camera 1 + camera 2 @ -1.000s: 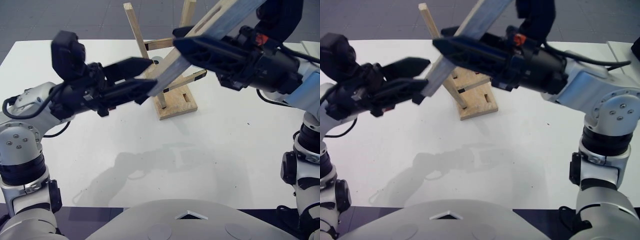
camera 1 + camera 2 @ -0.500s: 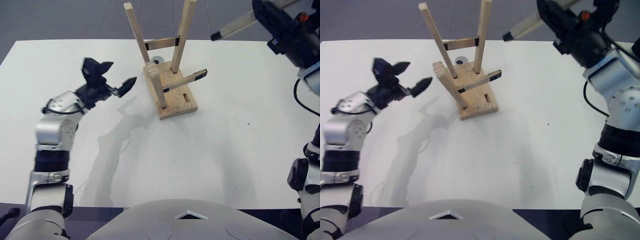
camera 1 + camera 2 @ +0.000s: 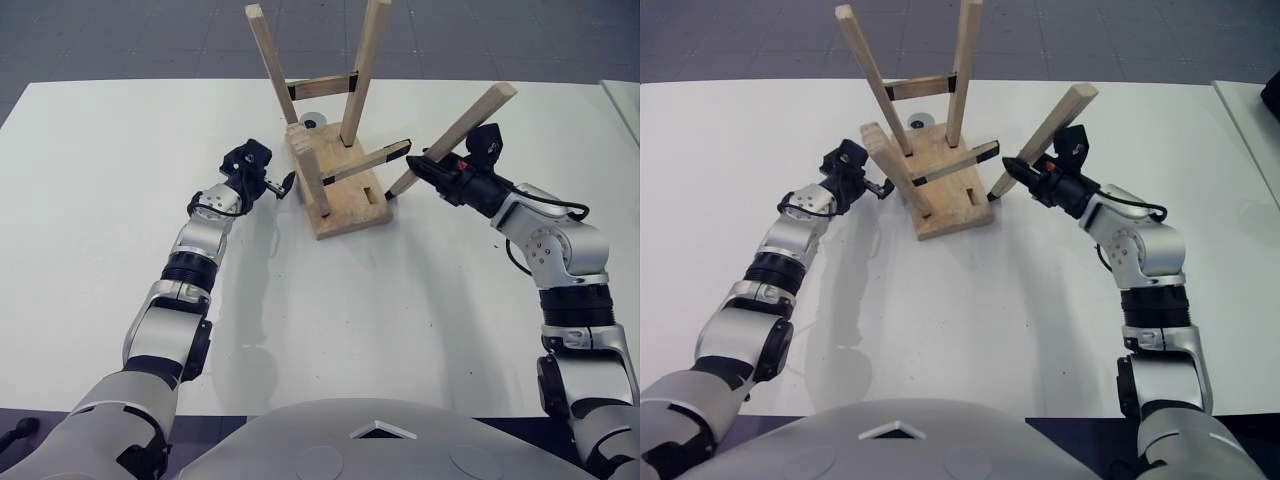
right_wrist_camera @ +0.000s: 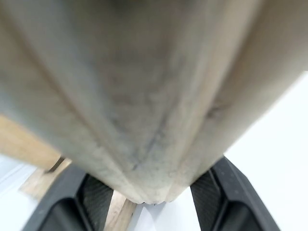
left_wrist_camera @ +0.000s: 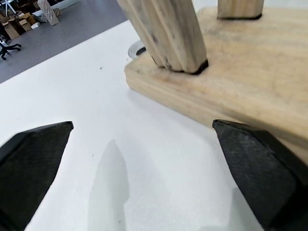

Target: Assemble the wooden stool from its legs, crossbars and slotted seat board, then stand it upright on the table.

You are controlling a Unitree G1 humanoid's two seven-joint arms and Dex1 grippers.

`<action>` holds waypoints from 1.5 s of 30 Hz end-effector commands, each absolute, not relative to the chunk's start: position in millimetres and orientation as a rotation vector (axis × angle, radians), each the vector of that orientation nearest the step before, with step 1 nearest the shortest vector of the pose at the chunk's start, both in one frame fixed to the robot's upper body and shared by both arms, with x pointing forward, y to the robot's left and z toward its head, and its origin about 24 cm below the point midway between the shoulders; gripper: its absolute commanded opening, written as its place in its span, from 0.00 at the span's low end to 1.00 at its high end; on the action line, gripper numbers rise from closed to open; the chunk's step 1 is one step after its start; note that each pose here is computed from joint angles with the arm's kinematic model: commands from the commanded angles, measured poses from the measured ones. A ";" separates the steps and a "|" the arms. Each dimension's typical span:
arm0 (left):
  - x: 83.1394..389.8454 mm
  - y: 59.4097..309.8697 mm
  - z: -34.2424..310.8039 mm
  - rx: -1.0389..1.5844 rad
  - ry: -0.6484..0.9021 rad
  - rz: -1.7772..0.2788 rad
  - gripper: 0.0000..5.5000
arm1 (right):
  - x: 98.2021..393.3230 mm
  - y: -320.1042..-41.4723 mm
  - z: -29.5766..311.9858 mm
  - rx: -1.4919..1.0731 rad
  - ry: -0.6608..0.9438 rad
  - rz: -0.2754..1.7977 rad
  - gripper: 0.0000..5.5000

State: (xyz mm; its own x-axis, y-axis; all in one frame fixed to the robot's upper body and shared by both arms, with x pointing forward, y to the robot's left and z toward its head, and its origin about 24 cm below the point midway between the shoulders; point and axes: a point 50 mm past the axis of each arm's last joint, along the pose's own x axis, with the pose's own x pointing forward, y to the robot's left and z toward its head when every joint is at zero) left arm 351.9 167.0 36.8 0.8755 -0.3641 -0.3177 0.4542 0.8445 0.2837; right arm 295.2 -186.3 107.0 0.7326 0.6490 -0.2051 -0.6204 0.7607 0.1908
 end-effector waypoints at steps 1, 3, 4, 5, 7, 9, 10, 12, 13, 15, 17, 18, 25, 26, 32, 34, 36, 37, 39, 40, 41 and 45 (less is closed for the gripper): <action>351.9 177.0 29.5 0.401 0.304 -0.439 0.98 | 272.4 -155.4 107.2 0.179 0.283 0.858 0.37; 350.5 181.8 26.2 0.398 0.318 -0.433 0.98 | 261.9 -136.0 112.0 0.233 0.263 0.917 0.37; 349.5 183.6 24.5 0.394 0.323 -0.435 0.98 | 257.1 -127.3 114.0 0.252 0.256 0.940 0.37; 348.7 184.9 23.3 0.389 0.325 -0.437 0.98 | 252.0 -119.9 115.8 0.261 0.251 0.962 0.37; 347.0 187.4 21.2 0.382 0.328 -0.449 0.98 | 245.0 -113.3 124.0 0.248 0.231 1.003 0.37; 346.4 190.1 20.8 0.381 0.328 -0.451 0.98 | 242.7 -114.1 136.1 0.218 0.203 1.036 0.37; 346.5 191.5 21.1 0.381 0.328 -0.448 0.98 | 242.1 -114.5 141.8 0.202 0.191 1.053 0.37; 347.1 193.6 21.7 0.380 0.327 -0.438 0.98 | 241.1 -113.7 147.8 0.177 0.180 1.078 0.37; 347.3 194.0 21.8 0.380 0.327 -0.435 0.98 | 240.8 -112.5 149.6 0.171 0.177 1.088 0.37; 348.0 193.0 21.7 0.377 0.328 -0.430 0.98 | 240.7 -109.7 150.1 0.172 0.177 1.097 0.37; 347.7 191.7 21.0 0.367 0.326 -0.428 0.98 | 242.1 -106.1 145.3 0.174 0.186 1.099 0.37; 347.3 190.7 20.5 0.361 0.325 -0.429 0.98 | 243.8 -104.5 141.7 0.178 0.194 1.096 0.37; 347.5 186.4 20.8 0.351 0.319 -0.437 0.98 | 258.0 -96.2 121.6 0.192 0.218 1.056 0.37; 347.7 185.9 21.1 0.350 0.317 -0.437 0.98 | 259.8 -95.6 119.0 0.192 0.221 1.051 0.37; 348.2 183.8 21.7 0.348 0.315 -0.441 0.98 | 260.1 -91.7 104.0 0.162 0.250 1.052 0.37; 348.0 184.2 21.7 0.348 0.317 -0.439 0.98 | 257.4 -89.7 99.9 0.118 0.260 1.069 0.37; 347.8 184.6 21.7 0.345 0.317 -0.435 0.98 | 254.7 -88.8 96.8 0.077 0.267 1.081 0.37; 347.7 184.6 21.7 0.344 0.317 -0.434 0.98 | 253.6 -88.9 95.5 0.064 0.268 1.083 0.37; 347.4 184.4 21.5 0.341 0.317 -0.433 0.98 | 251.1 -93.2 90.1 0.036 0.276 1.073 0.37; 347.1 184.7 21.2 0.341 0.317 -0.432 0.98 | 249.5 -97.3 85.7 0.024 0.285 1.064 0.37; 346.6 185.2 20.7 0.340 0.318 -0.432 0.98 | 248.2 -101.5 81.8 0.020 0.294 1.050 0.37; 342.7 189.3 17.0 0.340 0.328 -0.426 0.98 | 237.7 -113.4 66.0 0.023 0.332 1.015 0.37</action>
